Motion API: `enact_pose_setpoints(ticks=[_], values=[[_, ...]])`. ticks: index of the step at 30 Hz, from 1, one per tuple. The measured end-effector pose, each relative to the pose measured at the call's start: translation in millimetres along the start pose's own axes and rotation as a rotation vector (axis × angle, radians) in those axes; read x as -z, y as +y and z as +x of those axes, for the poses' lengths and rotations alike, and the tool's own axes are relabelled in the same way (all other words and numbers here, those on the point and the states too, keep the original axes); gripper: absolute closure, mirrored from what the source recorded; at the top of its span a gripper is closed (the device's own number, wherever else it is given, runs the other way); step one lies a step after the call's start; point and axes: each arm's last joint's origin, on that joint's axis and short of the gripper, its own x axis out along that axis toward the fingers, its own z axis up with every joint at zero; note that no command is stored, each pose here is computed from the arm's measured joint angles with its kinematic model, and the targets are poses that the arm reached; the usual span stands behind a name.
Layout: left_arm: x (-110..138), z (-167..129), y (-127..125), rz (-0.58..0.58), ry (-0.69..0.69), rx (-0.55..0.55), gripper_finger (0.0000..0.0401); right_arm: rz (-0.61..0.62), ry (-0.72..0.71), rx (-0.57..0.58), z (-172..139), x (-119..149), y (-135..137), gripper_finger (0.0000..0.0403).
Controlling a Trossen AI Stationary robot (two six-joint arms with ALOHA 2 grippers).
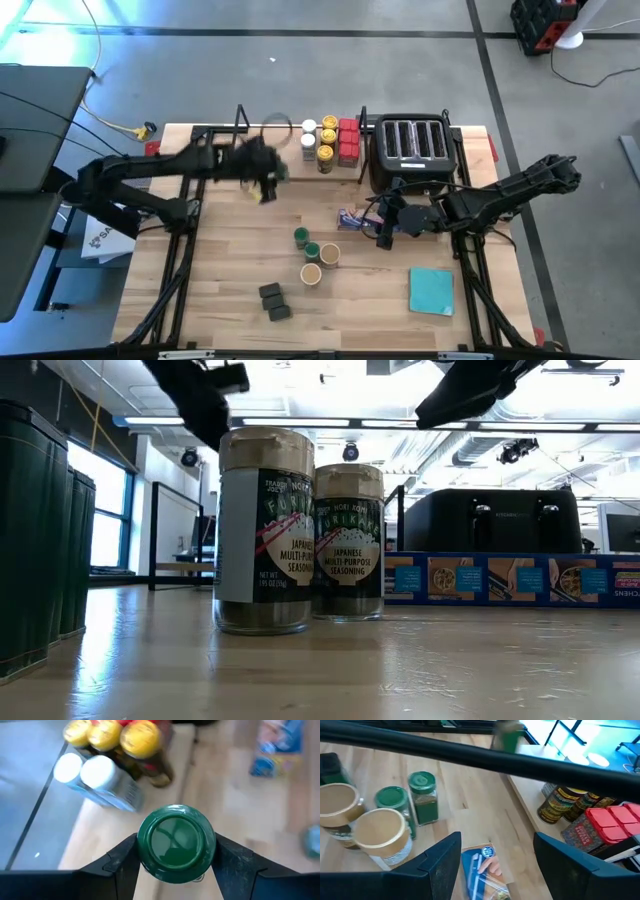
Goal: Shelf spices
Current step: Put the bottom green seasoning bottle on the shelf
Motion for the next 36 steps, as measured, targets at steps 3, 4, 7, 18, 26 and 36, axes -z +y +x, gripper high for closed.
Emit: enact_pose_setpoints(ticks=[3,4,7,18,26,36], values=[[2,16,33,-0.036,-0.020,-0.007,0.0198,0.013,-0.003,-0.010,-2,0,3,0.0160],[4,22,43,-0.046,-0.016,-0.016,0.0198,0.012,-0.004,-0.013,-2,0,3,0.0160],[13,41,69,-0.063,-0.002,-0.009,0.0198,0.012,-0.007,-0.016,-2,0,4,0.0160],[18,107,124,-0.084,0.061,0.038,0.0196,0.039,-0.014,0.017,-1,-1,1,0.0160],[22,114,137,-0.052,0.054,0.023,0.0189,0.099,-0.016,0.057,2,-2,-5,0.0160],[28,113,146,-0.052,0.038,0.037,0.0173,0.165,-0.018,0.032,0,-1,0,0.0160]])
